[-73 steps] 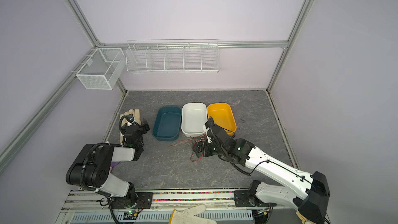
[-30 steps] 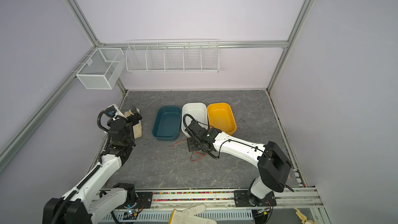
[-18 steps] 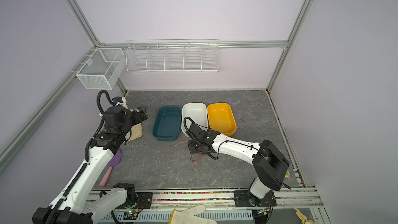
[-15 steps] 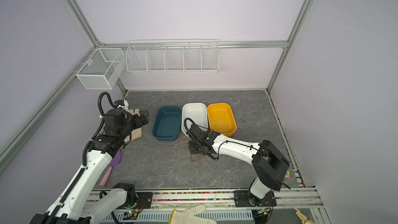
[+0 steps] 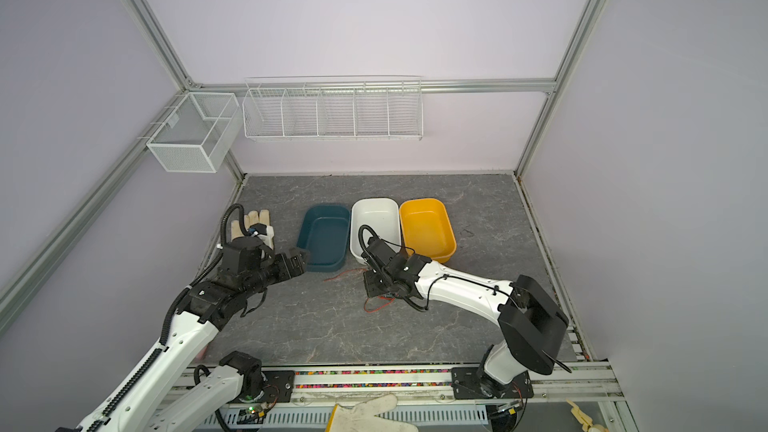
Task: Untangle the cables
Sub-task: 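Grasp a red wire end with the right gripper while the left arm approaches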
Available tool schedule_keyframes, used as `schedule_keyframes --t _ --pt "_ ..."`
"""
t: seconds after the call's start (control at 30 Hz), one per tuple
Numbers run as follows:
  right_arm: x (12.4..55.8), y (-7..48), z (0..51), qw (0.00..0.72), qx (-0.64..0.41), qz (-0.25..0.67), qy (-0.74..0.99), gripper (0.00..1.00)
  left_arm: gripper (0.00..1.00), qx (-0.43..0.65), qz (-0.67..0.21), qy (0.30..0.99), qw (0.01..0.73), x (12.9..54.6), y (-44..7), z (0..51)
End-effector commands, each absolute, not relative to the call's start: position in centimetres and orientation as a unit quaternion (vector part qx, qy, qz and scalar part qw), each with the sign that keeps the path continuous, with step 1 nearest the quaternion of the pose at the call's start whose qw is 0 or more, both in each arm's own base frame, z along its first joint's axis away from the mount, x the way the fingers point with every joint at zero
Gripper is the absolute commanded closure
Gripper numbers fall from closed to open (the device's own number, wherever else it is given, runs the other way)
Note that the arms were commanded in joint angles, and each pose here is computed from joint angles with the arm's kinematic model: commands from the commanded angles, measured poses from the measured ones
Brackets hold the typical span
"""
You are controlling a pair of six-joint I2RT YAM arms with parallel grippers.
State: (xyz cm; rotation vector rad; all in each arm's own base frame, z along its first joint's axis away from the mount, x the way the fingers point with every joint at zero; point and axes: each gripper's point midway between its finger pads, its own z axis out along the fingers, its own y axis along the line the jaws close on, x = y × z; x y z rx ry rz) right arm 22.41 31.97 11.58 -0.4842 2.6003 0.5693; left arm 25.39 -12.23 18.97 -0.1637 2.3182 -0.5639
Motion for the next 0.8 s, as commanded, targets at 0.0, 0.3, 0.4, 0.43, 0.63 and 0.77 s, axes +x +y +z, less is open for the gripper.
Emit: schedule_keyframes --t 0.0,0.3,0.4,0.43,0.63,0.77 --pt "21.2 32.2 13.9 0.229 -0.205 0.223 0.925 0.93 0.01 -0.062 -0.232 0.907 0.347 24.6 -14.0 18.0" --pt "20.1 31.8 18.2 0.263 -0.235 0.250 0.902 0.94 0.01 -0.025 -0.244 0.913 0.325 23.4 -18.3 16.0" --pt "19.5 31.7 20.2 0.275 -0.246 0.268 0.890 0.94 0.01 -0.023 -0.256 0.913 0.318 23.1 -19.4 15.4" --pt "19.3 31.6 21.2 0.281 -0.249 0.275 0.885 0.94 0.00 -0.020 -0.260 0.912 0.316 23.0 -19.8 15.3" --pt "18.4 30.6 26.1 0.317 -0.262 0.303 0.860 0.94 0.00 -0.012 -0.280 0.911 0.302 22.7 -21.9 14.0" --pt "18.0 29.9 28.6 0.335 -0.269 0.310 0.848 0.94 0.00 -0.010 -0.291 0.912 0.290 22.5 -22.6 12.9"
